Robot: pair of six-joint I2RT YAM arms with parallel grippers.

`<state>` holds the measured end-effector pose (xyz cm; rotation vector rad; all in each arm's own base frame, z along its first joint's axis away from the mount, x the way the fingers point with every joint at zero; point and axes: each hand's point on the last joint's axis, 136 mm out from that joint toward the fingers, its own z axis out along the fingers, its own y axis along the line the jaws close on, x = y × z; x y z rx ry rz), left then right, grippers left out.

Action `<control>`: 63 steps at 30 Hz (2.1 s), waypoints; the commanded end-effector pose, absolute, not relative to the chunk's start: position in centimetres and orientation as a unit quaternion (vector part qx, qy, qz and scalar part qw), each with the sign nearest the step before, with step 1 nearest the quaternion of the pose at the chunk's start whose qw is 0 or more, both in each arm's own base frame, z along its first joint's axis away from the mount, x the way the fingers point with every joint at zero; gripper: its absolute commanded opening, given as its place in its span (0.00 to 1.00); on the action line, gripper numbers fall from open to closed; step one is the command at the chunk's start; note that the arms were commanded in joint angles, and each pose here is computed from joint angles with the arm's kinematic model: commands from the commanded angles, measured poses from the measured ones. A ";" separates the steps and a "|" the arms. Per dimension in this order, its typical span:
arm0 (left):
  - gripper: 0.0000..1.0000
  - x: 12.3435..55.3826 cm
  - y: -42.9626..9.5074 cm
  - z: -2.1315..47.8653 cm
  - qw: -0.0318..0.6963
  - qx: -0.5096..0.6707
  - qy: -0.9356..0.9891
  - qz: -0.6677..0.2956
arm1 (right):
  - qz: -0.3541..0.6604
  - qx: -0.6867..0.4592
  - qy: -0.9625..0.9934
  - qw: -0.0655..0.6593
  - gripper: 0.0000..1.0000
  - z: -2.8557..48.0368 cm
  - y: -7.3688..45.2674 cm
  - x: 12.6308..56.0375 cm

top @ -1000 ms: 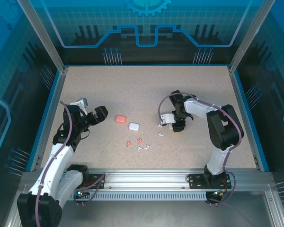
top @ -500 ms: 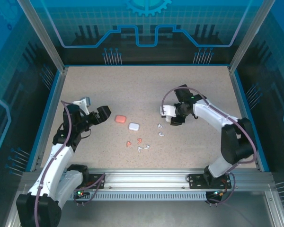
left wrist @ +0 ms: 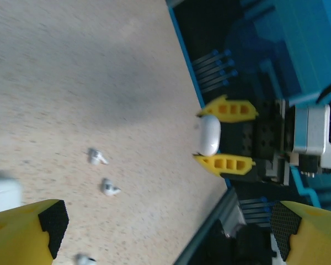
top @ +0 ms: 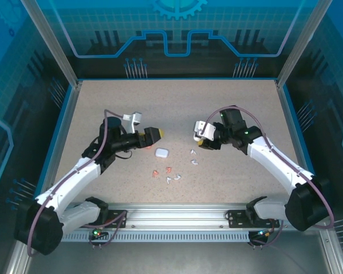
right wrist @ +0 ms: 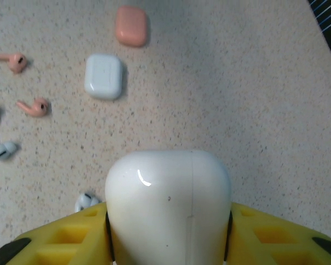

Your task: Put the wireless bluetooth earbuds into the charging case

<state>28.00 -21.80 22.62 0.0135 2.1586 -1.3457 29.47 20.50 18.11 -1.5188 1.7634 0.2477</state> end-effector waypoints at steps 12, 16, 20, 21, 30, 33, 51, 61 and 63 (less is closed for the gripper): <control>0.88 28.0 -29.4 24.6 0.239 0.079 0.779 -0.574 | 0.139 -0.600 0.668 0.418 0.46 19.7 23.7 27.8; 0.82 28.2 -30.9 24.2 0.227 0.086 0.777 -0.581 | 0.141 -0.603 0.664 0.420 0.46 19.9 24.1 27.6; 0.76 28.1 -32.2 23.5 0.214 0.093 0.779 -0.582 | 0.142 -0.603 0.663 0.421 0.46 20.0 24.2 27.6; 0.74 28.0 -32.4 23.2 0.210 0.094 0.780 -0.582 | 0.142 -0.603 0.663 0.421 0.46 20.1 24.2 27.6; 0.57 28.2 -33.4 21.9 0.201 0.092 0.788 -0.575 | 0.141 -0.607 0.662 0.416 0.46 19.8 24.5 27.4; 0.52 28.4 -33.5 21.7 0.200 0.091 0.789 -0.574 | 0.140 -0.609 0.663 0.411 0.46 19.6 24.6 27.4; 0.29 28.2 -34.3 21.0 0.192 0.105 0.800 -0.559 | 0.138 -0.609 0.676 0.390 0.47 18.5 25.1 28.1; 0.24 28.4 -33.0 22.4 0.252 0.117 0.799 -0.533 | 0.154 -0.572 0.692 0.414 0.64 21.0 23.7 27.9; 0.24 28.5 -32.6 22.9 0.275 0.123 0.798 -0.522 | 0.164 -0.565 0.691 0.421 0.71 21.8 23.4 27.3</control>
